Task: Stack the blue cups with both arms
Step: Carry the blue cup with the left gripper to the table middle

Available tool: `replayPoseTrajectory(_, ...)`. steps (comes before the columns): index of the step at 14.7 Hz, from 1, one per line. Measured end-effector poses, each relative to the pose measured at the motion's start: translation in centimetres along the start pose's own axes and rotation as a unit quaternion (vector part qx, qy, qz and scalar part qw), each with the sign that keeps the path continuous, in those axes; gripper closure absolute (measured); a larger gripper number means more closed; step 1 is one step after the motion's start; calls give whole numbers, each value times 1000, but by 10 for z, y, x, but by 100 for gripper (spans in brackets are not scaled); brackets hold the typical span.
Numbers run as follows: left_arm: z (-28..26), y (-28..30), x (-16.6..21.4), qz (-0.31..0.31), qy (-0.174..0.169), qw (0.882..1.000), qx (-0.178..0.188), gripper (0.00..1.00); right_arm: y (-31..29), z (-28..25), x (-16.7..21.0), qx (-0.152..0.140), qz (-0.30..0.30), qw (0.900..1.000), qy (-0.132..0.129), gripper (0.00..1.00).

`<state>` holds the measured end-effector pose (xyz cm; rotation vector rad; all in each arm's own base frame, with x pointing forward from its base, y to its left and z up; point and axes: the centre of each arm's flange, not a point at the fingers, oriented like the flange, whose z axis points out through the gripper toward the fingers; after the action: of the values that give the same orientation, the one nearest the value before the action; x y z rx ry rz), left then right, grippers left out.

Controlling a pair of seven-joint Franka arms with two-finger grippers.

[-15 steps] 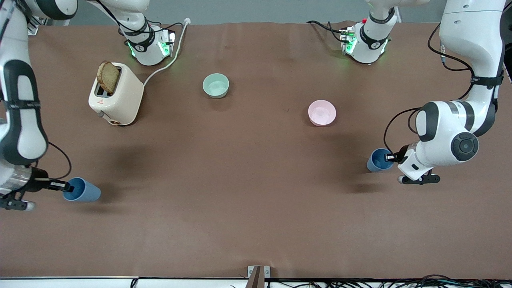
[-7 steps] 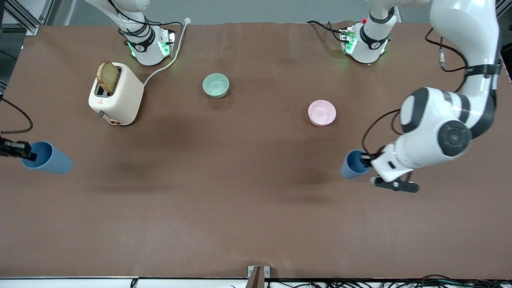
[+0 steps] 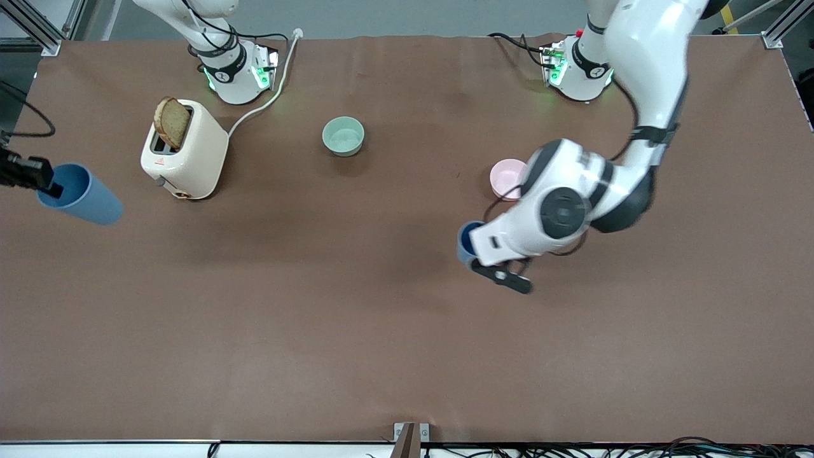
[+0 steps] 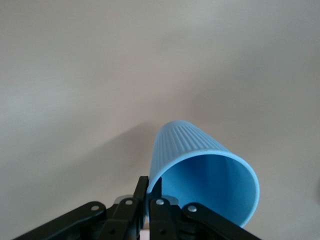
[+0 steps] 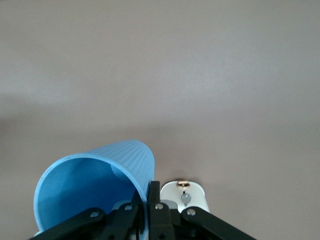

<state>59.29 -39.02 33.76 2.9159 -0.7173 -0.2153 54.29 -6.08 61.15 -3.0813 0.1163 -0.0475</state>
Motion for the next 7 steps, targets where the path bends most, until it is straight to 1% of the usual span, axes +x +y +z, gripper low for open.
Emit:
replayPoseTrajectory(2,20,43,8,19,10,1000,-3,95,-13,0,-8,-2,11,1000,-2,95)
replayPoseTrajectory(5,39,75,13,41,23,999,-6,95,-26,2,-11,-3,29,1000,-12,95)
replayPoseTrajectory(7,51,91,12,52,20,998,-6,95,-28,-8,-10,-3,33,999,-2,95)
